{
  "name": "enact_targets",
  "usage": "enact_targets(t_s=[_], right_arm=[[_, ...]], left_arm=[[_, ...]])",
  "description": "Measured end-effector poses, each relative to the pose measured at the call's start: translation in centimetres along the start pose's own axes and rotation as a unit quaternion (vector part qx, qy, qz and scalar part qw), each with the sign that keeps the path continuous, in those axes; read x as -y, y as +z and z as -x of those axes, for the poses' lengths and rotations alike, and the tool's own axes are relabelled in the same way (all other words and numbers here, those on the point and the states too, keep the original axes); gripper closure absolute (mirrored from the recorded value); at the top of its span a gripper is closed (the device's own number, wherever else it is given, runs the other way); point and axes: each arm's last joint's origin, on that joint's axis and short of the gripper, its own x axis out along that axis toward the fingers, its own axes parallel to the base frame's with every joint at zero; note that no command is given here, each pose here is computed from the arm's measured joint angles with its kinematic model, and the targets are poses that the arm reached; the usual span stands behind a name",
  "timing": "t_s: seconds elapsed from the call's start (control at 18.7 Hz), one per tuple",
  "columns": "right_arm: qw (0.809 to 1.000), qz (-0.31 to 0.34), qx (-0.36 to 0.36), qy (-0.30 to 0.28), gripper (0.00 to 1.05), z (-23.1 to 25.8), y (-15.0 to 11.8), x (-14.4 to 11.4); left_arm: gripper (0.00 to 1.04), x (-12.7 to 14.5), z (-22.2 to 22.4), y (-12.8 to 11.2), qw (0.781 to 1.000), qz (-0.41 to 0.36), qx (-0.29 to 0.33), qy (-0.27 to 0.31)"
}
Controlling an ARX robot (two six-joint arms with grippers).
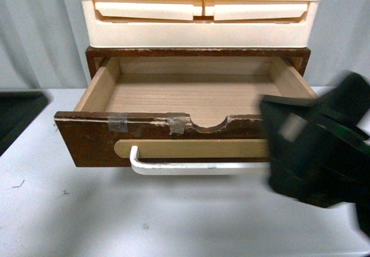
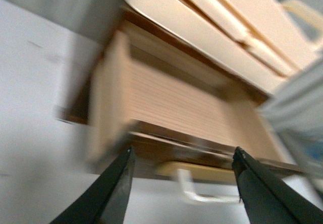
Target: Open drawer
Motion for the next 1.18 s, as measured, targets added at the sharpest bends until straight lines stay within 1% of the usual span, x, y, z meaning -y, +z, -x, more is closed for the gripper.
enact_targets(t_s=[0.05,0.11,0.16,0.21,0.27,0.32,0.48,0.53,0.59,0.64,0.69,0.8,0.85,0.91,1.18], right_arm=[[0.991,0.082,0.067,-0.082,0.47,1.3,1.4,1.9],[0.98,0.137,0.092,-0.116,0.56,2.0,2.6,2.8],[0.97,0.197,0.086,-0.115,0.69,3.0,3.0,3.4],[0.964,0.231,0.071,-0.114,0.82,3.9,3.1,4.3],[0.959,0.245,0.068,-0.122,0.92,4.6,3.3,5.1],[0.957,0.251,0.07,-0.125,1.02,5.1,3.7,5.5],[0.955,0.26,0.076,-0.12,1.03,6.6,4.4,6.3],[0.955,0.261,0.073,-0.122,1.03,7.0,4.5,6.6],[0.955,0.261,0.073,-0.121,1.03,7.4,4.6,6.9],[0.955,0.26,0.078,-0.12,1.03,7.8,4.8,7.0],[0.955,0.261,0.079,-0.117,1.03,8.1,5.0,7.0],[0.954,0.26,0.084,-0.119,1.03,8.8,5.3,7.2],[0.956,0.261,0.082,-0.109,1.03,9.1,5.5,7.4],[0.953,0.26,0.088,-0.124,1.03,9.6,5.9,8.1],[0.954,0.262,0.088,-0.116,1.03,10.6,5.8,7.8]], left_arm=[[0.59,-1.5,1.3,0.3,0.988,-0.102,0.066,0.09],[0.68,-1.6,1.8,1.3,0.976,-0.159,0.095,0.114],[0.78,-1.2,2.3,1.9,0.967,-0.211,0.105,0.102],[0.91,-1.3,2.9,1.8,0.959,-0.248,0.095,0.1],[1.02,-1.9,3.4,1.6,0.955,-0.261,0.085,0.115],[1.03,-2.1,3.9,1.5,0.953,-0.266,0.082,0.119],[1.03,-2.0,5.0,2.1,0.95,-0.276,0.094,0.11],[1.03,-2.5,5.4,2.1,0.951,-0.276,0.087,0.105],[1.03,-3.0,5.8,2.4,0.95,-0.275,0.089,0.117],[1.03,-2.9,6.1,2.5,0.949,-0.275,0.095,0.121],[1.03,-2.7,6.3,2.5,0.95,-0.276,0.096,0.11],[1.03,-2.5,6.8,2.4,0.95,-0.276,0.096,0.108],[1.03,-2.5,7.0,2.4,0.95,-0.276,0.096,0.108],[1.03,-2.4,7.3,2.4,0.95,-0.277,0.098,0.108],[1.03,-2.3,8.1,2.2,0.95,-0.277,0.098,0.107]])
